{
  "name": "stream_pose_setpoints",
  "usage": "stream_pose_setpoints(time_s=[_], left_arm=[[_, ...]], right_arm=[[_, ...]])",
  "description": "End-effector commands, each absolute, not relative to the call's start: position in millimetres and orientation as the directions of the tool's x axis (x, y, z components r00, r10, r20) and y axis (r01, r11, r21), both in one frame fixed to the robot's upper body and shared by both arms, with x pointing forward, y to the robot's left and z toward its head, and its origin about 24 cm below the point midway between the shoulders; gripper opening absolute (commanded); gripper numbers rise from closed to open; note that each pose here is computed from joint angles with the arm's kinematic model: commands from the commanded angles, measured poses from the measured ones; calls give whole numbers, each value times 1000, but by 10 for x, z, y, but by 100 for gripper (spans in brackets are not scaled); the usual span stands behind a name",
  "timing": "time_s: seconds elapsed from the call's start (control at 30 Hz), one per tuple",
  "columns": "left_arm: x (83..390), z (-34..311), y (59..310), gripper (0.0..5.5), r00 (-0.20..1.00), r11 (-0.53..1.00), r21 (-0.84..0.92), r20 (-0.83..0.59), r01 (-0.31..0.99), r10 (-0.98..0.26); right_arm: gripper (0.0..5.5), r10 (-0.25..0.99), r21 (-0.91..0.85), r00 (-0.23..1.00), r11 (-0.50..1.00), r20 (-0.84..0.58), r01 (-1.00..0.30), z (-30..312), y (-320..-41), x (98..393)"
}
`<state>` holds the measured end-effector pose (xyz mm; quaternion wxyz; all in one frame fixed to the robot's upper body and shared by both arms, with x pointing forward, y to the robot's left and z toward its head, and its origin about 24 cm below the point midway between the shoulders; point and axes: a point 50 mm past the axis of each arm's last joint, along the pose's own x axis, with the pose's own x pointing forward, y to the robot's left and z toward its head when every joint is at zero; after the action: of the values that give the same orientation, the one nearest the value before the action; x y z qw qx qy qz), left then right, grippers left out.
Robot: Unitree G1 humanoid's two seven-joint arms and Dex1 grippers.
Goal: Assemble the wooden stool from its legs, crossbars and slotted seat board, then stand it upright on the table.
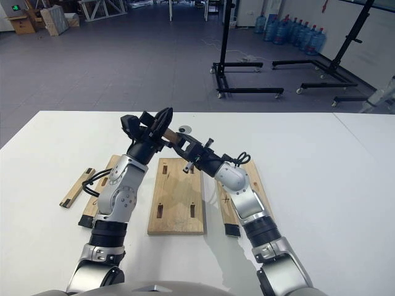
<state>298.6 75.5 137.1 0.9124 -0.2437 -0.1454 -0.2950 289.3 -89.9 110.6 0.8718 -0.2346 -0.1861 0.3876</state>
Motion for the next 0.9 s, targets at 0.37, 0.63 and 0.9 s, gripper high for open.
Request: stream_pose_setpoints(time_s=[0.37,0.63,0.9], left_arm=[[3008,1182,809,180,840,756,-373,313,538,-444],[2999,1232,798,114,816,736,-363,348,572,-463],[3011,1217,805,68,820,748,-351,347,564,-455]], right_arm=[[128,719,-544,670,643,186,-539,1177,-998,2946],[128,716,-564,675,636,176,-527,1163,-1033,2991],[128,711,-571,680,637,177,-518,1159,-1034,3000]])
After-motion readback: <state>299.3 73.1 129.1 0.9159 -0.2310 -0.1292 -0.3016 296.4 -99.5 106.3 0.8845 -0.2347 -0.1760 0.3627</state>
